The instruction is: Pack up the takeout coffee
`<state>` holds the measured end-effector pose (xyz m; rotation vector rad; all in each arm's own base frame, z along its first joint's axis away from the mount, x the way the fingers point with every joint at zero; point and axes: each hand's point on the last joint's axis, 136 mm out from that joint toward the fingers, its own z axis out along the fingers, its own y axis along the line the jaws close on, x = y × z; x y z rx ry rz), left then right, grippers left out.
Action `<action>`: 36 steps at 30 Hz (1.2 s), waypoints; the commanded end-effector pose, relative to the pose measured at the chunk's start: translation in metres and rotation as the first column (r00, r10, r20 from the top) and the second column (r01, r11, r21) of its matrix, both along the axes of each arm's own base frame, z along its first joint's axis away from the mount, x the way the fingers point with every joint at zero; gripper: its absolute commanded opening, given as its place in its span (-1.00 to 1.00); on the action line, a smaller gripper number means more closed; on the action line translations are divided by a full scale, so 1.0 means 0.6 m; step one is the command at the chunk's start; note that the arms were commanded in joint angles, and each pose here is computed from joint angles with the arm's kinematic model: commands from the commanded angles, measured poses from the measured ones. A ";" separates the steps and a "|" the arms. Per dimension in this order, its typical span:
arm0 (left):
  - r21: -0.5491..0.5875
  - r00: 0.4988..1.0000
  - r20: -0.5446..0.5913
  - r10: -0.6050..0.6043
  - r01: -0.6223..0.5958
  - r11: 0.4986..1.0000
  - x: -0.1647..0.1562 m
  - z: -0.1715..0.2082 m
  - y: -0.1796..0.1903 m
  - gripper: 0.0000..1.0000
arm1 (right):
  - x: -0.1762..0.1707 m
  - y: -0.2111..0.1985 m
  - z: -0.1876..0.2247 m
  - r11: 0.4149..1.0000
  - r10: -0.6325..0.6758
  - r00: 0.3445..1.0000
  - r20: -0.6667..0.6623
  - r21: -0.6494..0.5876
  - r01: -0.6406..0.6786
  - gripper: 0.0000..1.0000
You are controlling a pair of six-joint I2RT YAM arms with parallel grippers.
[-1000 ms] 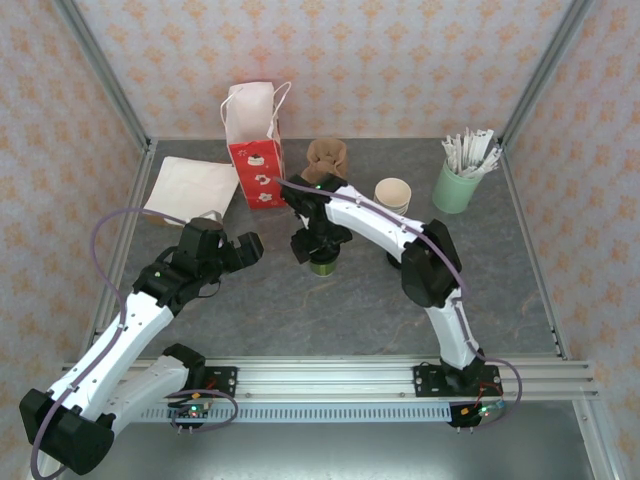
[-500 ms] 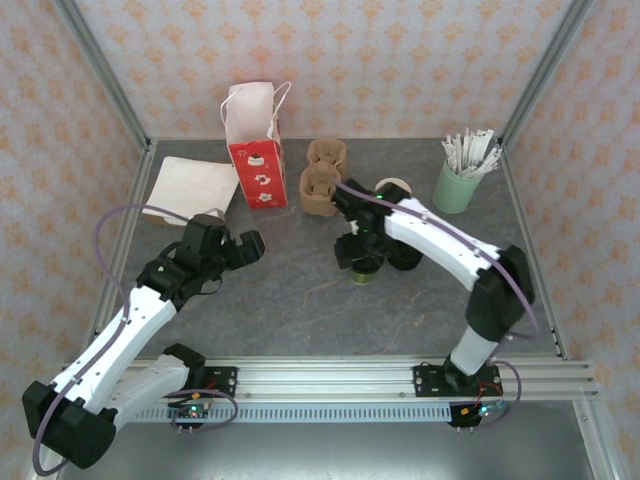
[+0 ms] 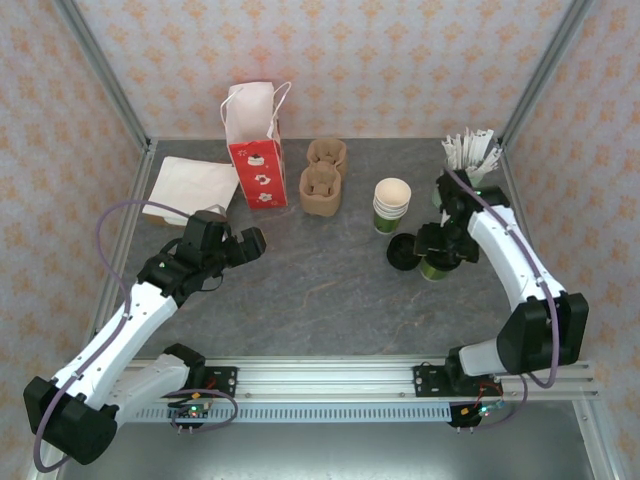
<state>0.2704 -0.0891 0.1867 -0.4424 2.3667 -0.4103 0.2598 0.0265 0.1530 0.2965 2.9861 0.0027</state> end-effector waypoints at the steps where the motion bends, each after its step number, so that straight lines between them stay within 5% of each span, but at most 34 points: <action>1: -0.002 0.999 0.032 0.012 -0.012 1.000 0.009 0.025 0.004 1.00 | 0.039 -0.031 0.019 1.000 0.011 0.999 0.037 -0.024 -0.010 0.61; 19: -0.037 1.000 0.014 -0.010 0.010 0.999 0.012 0.018 -0.010 1.00 | 0.207 -0.054 -0.044 0.999 0.037 0.999 0.027 -0.008 -0.037 0.59; 36: -0.036 1.000 0.007 -0.016 0.016 0.999 0.017 0.016 -0.014 1.00 | 0.194 -0.053 -0.048 0.999 0.044 0.999 -0.024 -0.005 -0.044 0.59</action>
